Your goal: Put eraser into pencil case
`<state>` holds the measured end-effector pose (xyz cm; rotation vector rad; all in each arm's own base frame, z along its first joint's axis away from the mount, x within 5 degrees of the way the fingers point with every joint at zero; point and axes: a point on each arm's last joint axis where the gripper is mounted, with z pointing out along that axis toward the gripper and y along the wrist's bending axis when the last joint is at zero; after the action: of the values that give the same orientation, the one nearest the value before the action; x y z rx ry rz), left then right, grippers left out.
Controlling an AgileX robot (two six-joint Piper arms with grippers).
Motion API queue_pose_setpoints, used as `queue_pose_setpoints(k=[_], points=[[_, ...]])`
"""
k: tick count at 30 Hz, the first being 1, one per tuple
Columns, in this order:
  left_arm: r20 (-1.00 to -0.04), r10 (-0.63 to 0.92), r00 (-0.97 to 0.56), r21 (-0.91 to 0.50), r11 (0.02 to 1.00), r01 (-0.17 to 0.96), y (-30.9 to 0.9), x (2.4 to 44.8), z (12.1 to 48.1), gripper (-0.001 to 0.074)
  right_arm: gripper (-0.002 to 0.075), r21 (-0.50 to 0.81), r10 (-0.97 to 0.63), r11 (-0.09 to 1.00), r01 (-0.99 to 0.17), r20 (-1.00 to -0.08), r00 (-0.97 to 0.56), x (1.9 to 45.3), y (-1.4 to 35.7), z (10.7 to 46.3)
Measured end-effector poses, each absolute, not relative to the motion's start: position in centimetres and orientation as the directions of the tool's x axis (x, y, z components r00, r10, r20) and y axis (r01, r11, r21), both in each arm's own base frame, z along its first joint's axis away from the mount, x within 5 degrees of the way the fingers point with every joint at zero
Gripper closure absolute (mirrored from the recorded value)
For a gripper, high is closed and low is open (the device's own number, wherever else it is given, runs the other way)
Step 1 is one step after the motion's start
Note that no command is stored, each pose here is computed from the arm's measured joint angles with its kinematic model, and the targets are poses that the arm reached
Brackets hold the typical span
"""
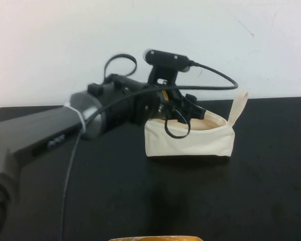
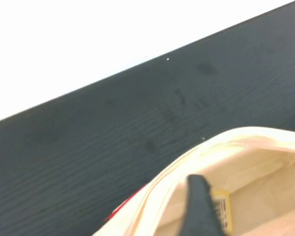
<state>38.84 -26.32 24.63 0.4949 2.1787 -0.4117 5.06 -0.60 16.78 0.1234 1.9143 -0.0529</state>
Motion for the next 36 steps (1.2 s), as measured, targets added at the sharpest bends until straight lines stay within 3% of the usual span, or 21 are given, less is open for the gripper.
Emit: queue_pose_setpoints(k=[2, 6, 9, 12, 19, 31, 36], points=[[-0.796, 0.217, -0.565, -0.105, 0.870, 0.482, -25.7, 38.4, 25.9, 0.0365, 0.0727, 0.024, 0.060, 0.993, 0.112, -0.940, -0.336, 5.1, -0.6, 16.8], [-0.830, 0.281, -0.482, 0.000, 0.864, 0.504, -23.9, 36.7, 30.7, 0.0622, 0.0727, 0.024, 0.060, 0.993, 0.112, -0.940, -0.336, 5.1, -0.6, 16.8], [-0.866, 0.284, -0.411, 0.041, 0.860, 0.508, -22.1, 34.1, 34.5, 0.0701, 0.0727, 0.024, 0.060, 0.993, 0.112, -0.940, -0.336, 5.1, -0.6, 16.8], [-0.884, 0.277, -0.377, 0.052, 0.859, 0.509, -20.1, 31.1, 36.5, 0.0725, 0.0727, 0.024, 0.060, 0.993, 0.112, -0.940, -0.336, 5.1, -0.6, 16.8], [-0.877, 0.255, -0.407, 0.027, 0.872, 0.488, -15.2, 24.0, 37.2, 0.0735, 0.0727, 0.024, 0.060, 0.993, 0.112, -0.940, -0.336, 5.1, -0.6, 16.8], [-0.710, 0.266, -0.652, -0.007, 0.923, 0.384, -9.3, 16.1, 37.2, 0.0736, 0.0727, 0.024, 0.060, 0.993, 0.112, -0.940, -0.336, 5.1, -0.6, 16.8], [-0.783, 0.260, -0.565, 0.024, 0.921, 0.389, -7.2, 13.4, 36.3, 0.0736, 0.0727, 0.024, 0.060, 0.993, 0.112, -0.940, -0.336, 5.1, -0.6, 16.8]])
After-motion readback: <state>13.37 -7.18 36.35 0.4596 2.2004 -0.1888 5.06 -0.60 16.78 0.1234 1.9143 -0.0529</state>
